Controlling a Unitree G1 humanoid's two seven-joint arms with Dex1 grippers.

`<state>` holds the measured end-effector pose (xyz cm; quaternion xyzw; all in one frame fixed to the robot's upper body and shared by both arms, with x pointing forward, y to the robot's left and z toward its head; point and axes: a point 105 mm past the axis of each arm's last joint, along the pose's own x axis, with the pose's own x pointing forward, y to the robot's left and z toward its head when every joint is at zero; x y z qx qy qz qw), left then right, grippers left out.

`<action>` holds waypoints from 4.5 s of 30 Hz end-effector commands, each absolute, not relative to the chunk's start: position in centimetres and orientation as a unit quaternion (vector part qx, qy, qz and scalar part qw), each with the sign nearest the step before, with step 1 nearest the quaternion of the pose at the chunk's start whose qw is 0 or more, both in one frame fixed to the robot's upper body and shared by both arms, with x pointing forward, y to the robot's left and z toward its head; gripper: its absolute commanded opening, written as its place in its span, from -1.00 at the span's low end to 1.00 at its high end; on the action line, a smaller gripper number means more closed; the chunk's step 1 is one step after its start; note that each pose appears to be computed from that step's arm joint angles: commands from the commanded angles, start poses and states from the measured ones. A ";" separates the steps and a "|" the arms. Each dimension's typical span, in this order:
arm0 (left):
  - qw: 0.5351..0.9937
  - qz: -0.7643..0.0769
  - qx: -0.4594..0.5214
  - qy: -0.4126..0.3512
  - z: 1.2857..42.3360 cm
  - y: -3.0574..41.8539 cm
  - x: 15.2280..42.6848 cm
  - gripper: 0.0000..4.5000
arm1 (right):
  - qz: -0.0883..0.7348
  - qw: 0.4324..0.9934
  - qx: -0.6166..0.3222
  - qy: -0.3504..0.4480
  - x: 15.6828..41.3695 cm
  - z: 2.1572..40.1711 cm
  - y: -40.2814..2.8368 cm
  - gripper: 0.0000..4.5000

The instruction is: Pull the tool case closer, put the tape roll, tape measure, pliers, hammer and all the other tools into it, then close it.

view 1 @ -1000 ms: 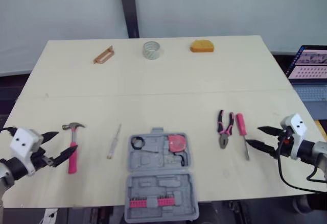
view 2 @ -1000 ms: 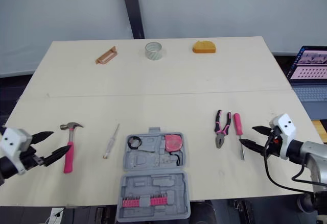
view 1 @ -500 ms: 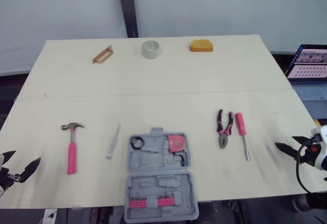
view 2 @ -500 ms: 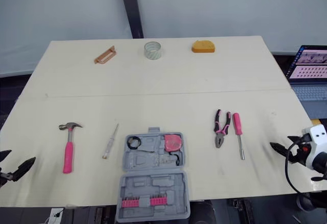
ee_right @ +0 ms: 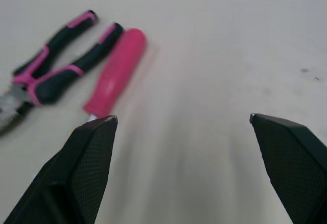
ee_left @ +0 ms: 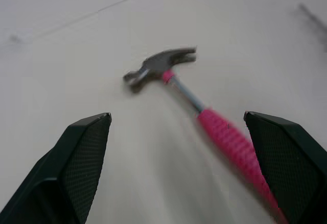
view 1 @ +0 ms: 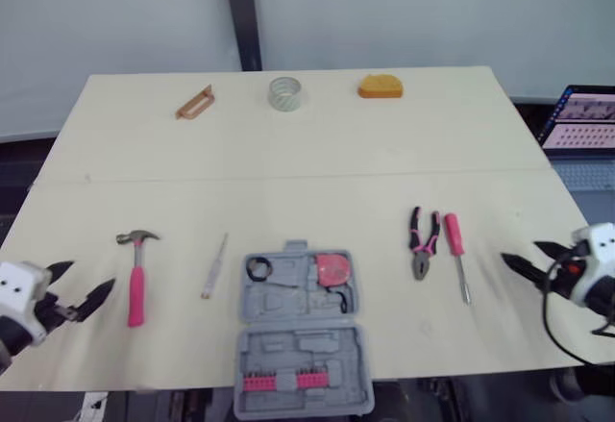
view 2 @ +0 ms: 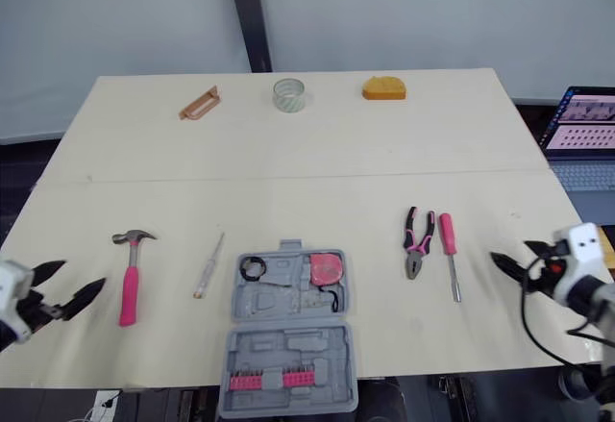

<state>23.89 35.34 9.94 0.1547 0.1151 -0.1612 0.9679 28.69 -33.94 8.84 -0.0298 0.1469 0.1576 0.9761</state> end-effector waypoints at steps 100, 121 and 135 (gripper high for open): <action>0.866 -0.454 0.197 0.076 10.4 22.1 17.6 1.00 | 0.649 0.660 -0.350 0.144 25.5 10.2 -2.1 -0.57; 0.869 -0.443 0.206 0.076 10.6 22.5 18.4 1.00 | 0.650 0.653 -0.356 0.155 25.7 9.0 -1.9 -0.57; 0.871 -0.440 0.205 0.074 10.7 22.3 18.6 1.00 | 0.642 0.655 -0.364 0.164 25.9 8.3 -2.3 -0.57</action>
